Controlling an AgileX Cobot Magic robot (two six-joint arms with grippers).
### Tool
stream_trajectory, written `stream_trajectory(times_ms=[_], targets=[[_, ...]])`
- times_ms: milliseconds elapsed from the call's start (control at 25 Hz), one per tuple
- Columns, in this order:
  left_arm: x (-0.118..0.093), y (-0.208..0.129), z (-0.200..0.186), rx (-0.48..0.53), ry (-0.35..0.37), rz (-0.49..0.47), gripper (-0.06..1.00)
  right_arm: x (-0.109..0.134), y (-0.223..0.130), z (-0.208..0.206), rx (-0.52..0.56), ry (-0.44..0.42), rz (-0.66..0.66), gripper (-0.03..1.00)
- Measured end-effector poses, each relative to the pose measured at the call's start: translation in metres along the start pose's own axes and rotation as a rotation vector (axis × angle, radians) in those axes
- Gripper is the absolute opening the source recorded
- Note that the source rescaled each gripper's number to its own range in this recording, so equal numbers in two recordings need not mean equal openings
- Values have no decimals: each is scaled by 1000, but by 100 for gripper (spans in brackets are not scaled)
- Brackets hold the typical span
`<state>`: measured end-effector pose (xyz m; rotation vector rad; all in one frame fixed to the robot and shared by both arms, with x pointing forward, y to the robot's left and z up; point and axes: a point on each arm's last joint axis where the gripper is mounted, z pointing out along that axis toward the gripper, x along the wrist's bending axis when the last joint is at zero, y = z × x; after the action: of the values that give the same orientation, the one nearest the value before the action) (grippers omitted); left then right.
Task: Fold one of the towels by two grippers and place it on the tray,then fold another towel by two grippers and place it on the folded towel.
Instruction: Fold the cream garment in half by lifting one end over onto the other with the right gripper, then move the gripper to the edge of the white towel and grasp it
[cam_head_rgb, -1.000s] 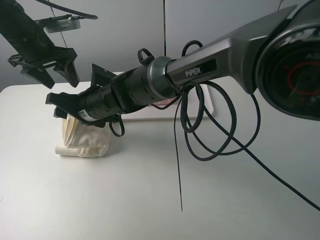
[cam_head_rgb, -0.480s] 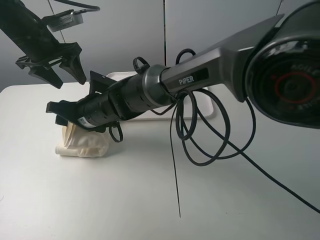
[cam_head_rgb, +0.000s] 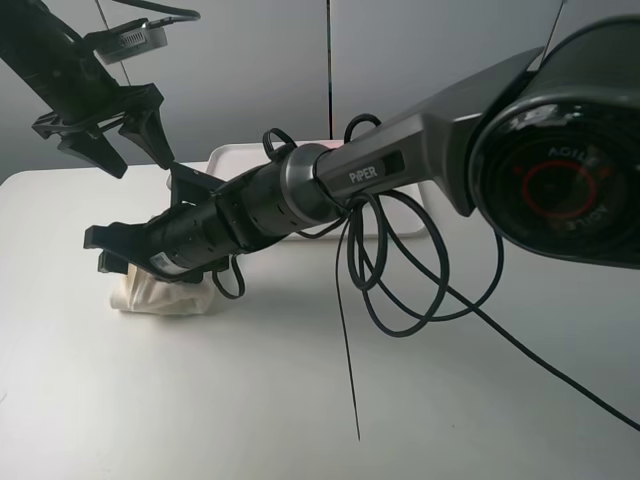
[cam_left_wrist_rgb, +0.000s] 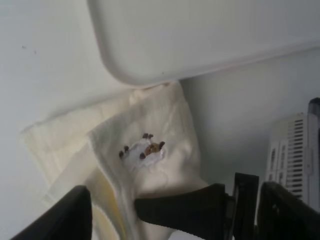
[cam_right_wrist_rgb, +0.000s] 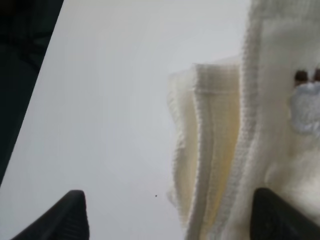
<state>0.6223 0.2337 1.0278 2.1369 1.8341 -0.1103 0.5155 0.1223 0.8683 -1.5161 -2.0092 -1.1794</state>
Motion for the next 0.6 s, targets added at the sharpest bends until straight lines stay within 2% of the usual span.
stream_trajectory(times_ms=[200,360,520,600], targets=[[-4,-3,-19,-41,20,32,87,16,7,-14,4,14,-99,72],[-3,-4,-29,-63,48,51,87,18,25,-32,10,26,-107,75],[7,-2,-43,-90,57,28,87,-11,47,-49,51,-33,-81,90],[10,-1,-47,-97,58,23,87,-27,55,-56,76,-88,-96,94]])
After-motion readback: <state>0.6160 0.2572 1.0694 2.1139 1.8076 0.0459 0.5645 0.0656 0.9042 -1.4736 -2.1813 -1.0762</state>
